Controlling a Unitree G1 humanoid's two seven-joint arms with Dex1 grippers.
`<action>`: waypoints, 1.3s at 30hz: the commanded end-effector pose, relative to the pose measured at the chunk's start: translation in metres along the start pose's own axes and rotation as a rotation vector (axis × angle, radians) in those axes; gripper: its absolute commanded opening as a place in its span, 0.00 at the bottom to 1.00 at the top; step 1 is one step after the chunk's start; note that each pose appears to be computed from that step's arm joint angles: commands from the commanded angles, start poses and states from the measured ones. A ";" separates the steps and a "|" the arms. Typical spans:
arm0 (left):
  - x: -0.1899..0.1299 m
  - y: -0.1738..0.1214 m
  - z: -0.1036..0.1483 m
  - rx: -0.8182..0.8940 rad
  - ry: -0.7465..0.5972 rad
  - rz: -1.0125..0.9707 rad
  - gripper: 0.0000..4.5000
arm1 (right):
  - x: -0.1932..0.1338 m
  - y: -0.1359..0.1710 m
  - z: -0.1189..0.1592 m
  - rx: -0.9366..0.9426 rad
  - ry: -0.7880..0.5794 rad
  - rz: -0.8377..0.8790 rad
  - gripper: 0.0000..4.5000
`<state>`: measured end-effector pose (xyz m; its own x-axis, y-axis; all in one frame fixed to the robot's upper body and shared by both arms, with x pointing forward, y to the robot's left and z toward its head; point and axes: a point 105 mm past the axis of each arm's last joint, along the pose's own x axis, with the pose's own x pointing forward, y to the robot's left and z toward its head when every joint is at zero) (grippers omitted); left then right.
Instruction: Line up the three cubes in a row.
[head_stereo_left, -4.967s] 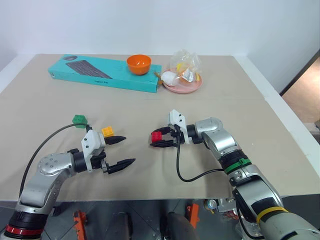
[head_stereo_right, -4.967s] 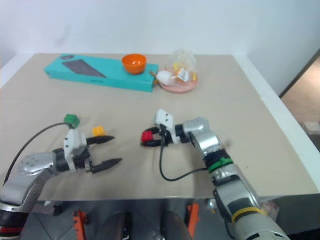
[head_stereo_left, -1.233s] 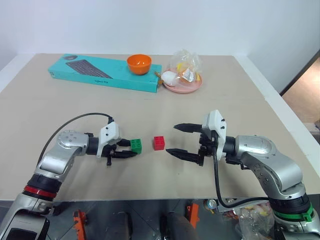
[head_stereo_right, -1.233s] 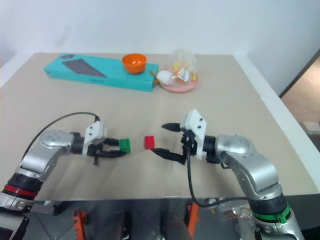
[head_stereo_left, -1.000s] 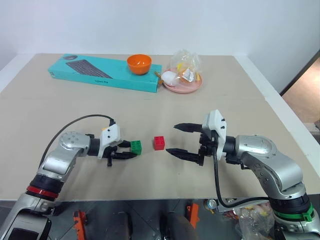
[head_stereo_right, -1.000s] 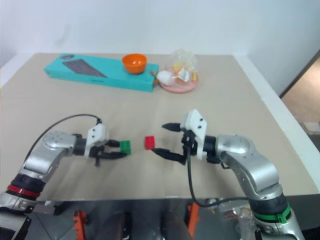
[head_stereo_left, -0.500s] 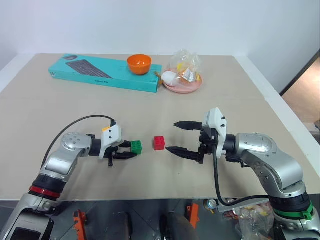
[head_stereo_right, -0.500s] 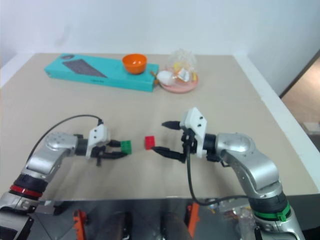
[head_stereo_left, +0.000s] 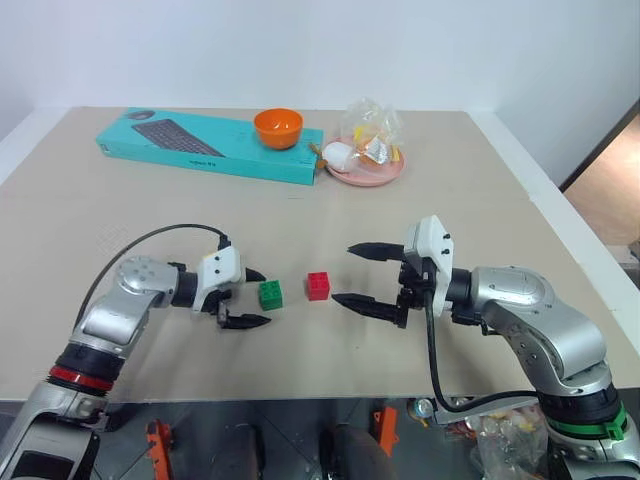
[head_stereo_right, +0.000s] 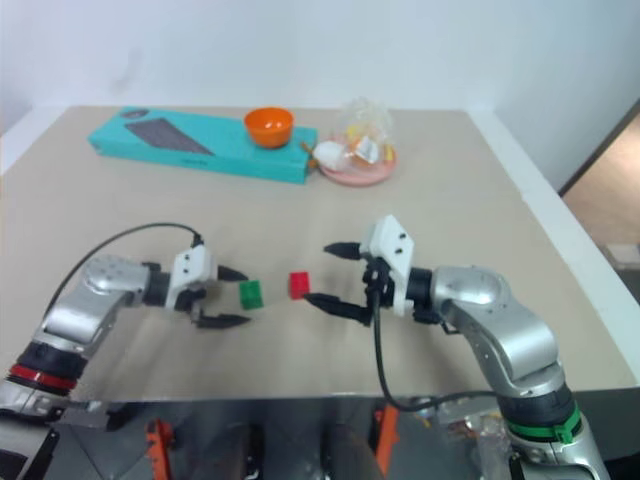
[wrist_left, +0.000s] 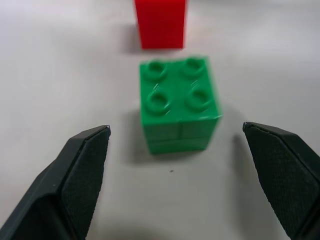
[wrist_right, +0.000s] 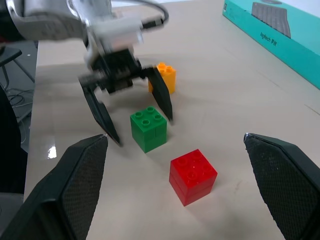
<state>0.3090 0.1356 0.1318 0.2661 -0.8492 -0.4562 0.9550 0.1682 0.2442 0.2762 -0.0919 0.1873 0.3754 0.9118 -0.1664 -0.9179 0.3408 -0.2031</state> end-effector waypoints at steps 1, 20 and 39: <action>-0.017 0.000 0.022 0.007 -0.041 0.035 0.99 | -0.002 -0.001 0.006 -0.032 -0.019 0.000 1.00; -0.081 0.040 0.036 -0.168 -0.318 0.690 0.99 | 0.003 -0.013 0.005 -0.043 -0.008 0.068 1.00; -0.080 0.042 -0.023 -0.170 -0.092 0.409 0.99 | 0.006 -0.014 0.002 -0.053 0.005 0.068 1.00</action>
<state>0.3284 0.2230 0.1531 0.6366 -0.7246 -0.2640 0.7711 0.6025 0.2058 0.2931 -0.0915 0.1819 0.3124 0.9267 -0.2089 -0.9407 0.2713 -0.2035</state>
